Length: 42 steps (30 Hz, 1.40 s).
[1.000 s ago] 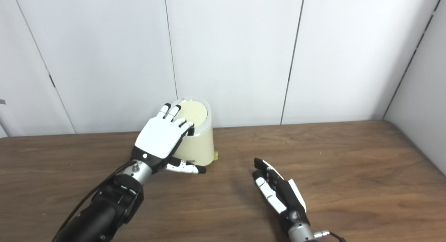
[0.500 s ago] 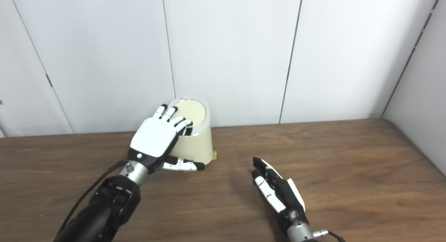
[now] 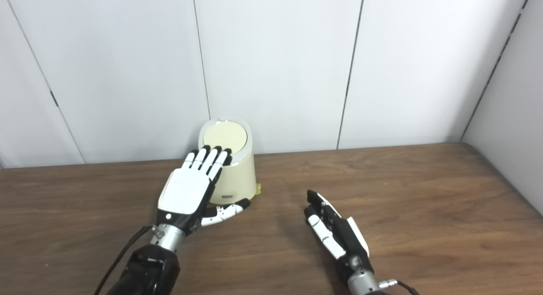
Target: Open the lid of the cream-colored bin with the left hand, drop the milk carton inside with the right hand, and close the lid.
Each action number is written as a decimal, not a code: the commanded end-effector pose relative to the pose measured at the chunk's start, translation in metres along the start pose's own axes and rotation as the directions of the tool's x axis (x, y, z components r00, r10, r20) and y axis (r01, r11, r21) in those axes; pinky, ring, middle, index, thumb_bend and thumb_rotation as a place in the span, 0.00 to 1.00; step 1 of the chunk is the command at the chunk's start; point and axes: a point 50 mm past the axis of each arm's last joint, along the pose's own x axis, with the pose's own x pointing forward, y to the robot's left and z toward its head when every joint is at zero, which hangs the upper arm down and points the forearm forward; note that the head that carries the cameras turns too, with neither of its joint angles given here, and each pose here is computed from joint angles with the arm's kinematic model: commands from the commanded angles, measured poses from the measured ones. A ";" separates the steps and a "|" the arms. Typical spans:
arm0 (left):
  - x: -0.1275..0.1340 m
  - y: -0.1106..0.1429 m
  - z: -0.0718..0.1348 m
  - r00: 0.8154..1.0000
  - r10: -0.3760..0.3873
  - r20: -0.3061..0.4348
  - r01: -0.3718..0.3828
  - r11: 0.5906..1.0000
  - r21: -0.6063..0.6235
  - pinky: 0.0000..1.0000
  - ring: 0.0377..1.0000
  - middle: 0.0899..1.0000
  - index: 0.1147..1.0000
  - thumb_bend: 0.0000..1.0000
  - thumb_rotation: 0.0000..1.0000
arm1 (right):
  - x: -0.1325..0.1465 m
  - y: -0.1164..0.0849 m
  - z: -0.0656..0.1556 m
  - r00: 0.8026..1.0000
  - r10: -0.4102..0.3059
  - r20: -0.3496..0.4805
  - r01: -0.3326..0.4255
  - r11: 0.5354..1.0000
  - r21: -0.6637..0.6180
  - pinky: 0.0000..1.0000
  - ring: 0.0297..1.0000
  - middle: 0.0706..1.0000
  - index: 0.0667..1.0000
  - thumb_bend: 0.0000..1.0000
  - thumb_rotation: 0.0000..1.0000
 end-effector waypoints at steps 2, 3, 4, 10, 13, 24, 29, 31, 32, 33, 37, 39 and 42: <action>0.012 0.020 -0.004 0.994 0.107 -0.008 -0.106 0.992 0.068 1.00 1.00 1.00 1.00 0.61 0.89 | 0.002 0.002 0.000 0.999 0.032 -0.012 -0.033 0.999 -0.012 0.88 0.94 0.93 0.91 0.30 0.70; 0.011 0.022 -0.006 0.993 0.117 -0.019 -0.116 0.991 0.067 1.00 1.00 1.00 1.00 0.60 0.88 | 0.002 0.002 0.000 0.999 0.031 -0.013 -0.031 0.999 -0.020 0.88 0.94 0.93 0.91 0.30 0.70; 0.009 0.023 -0.007 0.992 0.126 -0.030 -0.124 0.990 0.061 1.00 1.00 1.00 1.00 0.60 0.85 | 0.002 0.002 0.000 0.999 0.032 -0.012 -0.032 0.999 -0.023 0.87 0.94 0.93 0.91 0.30 0.71; -0.003 0.033 -0.014 0.980 0.184 -0.080 -0.181 0.983 0.044 1.00 1.00 1.00 1.00 0.58 0.83 | 0.003 0.000 0.000 0.999 0.037 -0.018 -0.037 0.999 -0.012 0.89 0.95 0.94 0.92 0.30 0.71; -0.010 0.041 -0.018 0.969 0.223 -0.109 -0.219 0.975 0.047 1.00 1.00 1.00 1.00 0.59 0.85 | 0.004 -0.001 -0.001 0.999 0.037 -0.025 -0.037 0.999 -0.002 0.91 0.96 0.94 0.93 0.30 0.70; -0.042 0.074 -0.037 0.924 0.356 -0.139 -0.374 0.916 -0.146 1.00 1.00 1.00 1.00 0.50 0.86 | 0.005 -0.002 -0.003 0.999 0.036 -0.003 -0.036 0.998 -0.055 0.90 0.94 0.93 0.91 0.28 0.70; -0.074 0.066 -0.049 0.854 0.508 -0.112 -0.495 0.729 -0.474 1.00 1.00 0.96 0.94 0.42 1.00 | 0.004 -0.003 -0.003 0.998 -0.021 0.056 0.023 0.999 -0.045 0.85 0.88 0.87 0.86 0.26 0.54; -0.085 0.064 -0.051 0.839 0.524 -0.144 -0.506 0.657 -0.558 0.94 0.95 0.92 0.90 0.38 1.00 | 0.004 -0.004 -0.003 0.996 -0.041 0.080 0.044 0.999 -0.027 0.81 0.84 0.84 0.83 0.25 0.48; -0.089 0.064 -0.051 0.834 0.529 -0.159 -0.512 0.631 -0.582 0.91 0.93 0.91 0.89 0.34 1.00 | 0.004 -0.005 -0.004 0.995 -0.049 0.087 0.052 0.998 -0.027 0.80 0.84 0.84 0.83 0.25 0.47; -0.094 0.063 -0.052 0.828 0.534 -0.174 -0.518 0.606 -0.603 0.86 0.90 0.89 0.87 0.29 0.98 | 0.004 -0.005 -0.004 0.994 -0.061 0.095 0.064 0.997 -0.030 0.79 0.83 0.84 0.83 0.24 0.46; -0.114 0.053 -0.057 0.819 0.518 -0.245 -0.533 0.533 -0.657 0.76 0.86 0.85 0.83 0.19 0.82 | 0.004 -0.005 -0.005 0.985 -0.124 0.118 0.129 0.991 -0.034 0.74 0.80 0.80 0.79 0.23 0.32; -0.122 0.045 -0.060 0.826 0.488 -0.283 -0.529 0.497 -0.688 0.75 0.85 0.85 0.82 0.18 0.78 | 0.004 -0.006 -0.005 0.982 -0.144 0.118 0.148 0.989 -0.021 0.72 0.79 0.79 0.78 0.23 0.28; -0.135 0.029 -0.068 0.846 0.411 -0.339 -0.517 0.483 -0.706 0.72 0.81 0.82 0.80 0.19 0.76 | 0.005 -0.009 -0.006 0.975 -0.179 0.130 0.182 0.983 -0.014 0.69 0.77 0.77 0.77 0.23 0.22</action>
